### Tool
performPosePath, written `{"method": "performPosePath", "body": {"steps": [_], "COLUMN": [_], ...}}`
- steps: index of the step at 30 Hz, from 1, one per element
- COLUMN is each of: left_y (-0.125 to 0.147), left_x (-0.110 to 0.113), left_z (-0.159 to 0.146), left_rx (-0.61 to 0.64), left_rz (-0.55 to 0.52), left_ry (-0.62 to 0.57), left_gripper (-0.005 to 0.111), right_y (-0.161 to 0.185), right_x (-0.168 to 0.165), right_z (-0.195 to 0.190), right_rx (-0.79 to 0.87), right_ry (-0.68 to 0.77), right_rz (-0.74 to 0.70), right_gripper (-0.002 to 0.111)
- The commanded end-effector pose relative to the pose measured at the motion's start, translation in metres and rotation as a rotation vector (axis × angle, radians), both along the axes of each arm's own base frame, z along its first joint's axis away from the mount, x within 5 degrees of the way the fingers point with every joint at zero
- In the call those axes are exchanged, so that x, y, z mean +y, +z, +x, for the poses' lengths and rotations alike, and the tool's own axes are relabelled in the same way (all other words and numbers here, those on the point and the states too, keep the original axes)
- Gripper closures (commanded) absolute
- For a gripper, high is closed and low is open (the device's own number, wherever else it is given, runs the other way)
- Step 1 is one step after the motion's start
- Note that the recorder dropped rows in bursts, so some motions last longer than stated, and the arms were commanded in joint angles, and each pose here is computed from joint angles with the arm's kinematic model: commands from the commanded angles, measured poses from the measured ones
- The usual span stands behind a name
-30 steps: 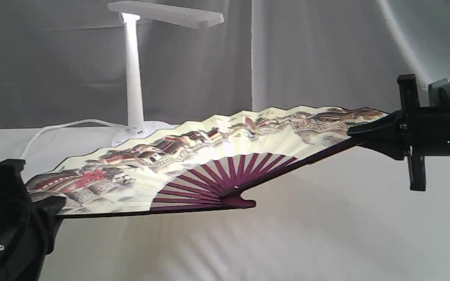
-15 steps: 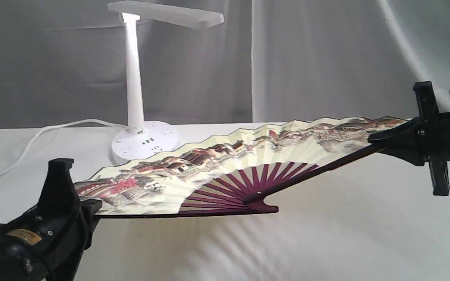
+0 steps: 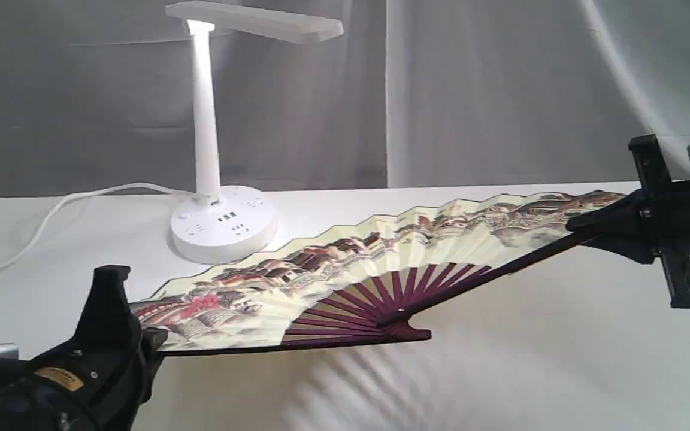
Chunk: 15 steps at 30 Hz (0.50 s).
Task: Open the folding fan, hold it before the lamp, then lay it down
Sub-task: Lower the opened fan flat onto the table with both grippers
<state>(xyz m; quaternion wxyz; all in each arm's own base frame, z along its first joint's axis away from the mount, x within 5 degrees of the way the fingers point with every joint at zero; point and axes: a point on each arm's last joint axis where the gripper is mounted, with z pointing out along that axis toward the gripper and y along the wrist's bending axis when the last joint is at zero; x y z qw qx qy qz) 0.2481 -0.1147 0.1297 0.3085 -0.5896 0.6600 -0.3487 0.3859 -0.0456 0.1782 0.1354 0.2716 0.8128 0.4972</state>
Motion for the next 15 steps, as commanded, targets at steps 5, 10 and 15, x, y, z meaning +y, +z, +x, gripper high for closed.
{"method": "performPosePath", "body": {"steps": [5,10,15], "left_y": [-0.004,-0.003,-0.003], "left_x": [0.0,-0.003,-0.003], "left_z": [0.01,0.013,0.013], "left_rx": [-0.009,-0.015,-0.024], "left_rz": [0.009,0.015,0.079], "left_ry": [0.023,0.012,-0.031], "left_gripper": [0.084,0.075,0.055], "right_y": [-0.006,-0.006,-0.008], "right_x": [-0.016,-0.016,-0.017], "right_z": [0.003,0.003,0.003], "right_rx": [-0.035,-0.035,-0.03], "right_ry": [-0.057,-0.057,-0.05], "right_rz": [-0.132,-0.136,-0.176], "right_gripper": [0.108,0.108,0.108]}}
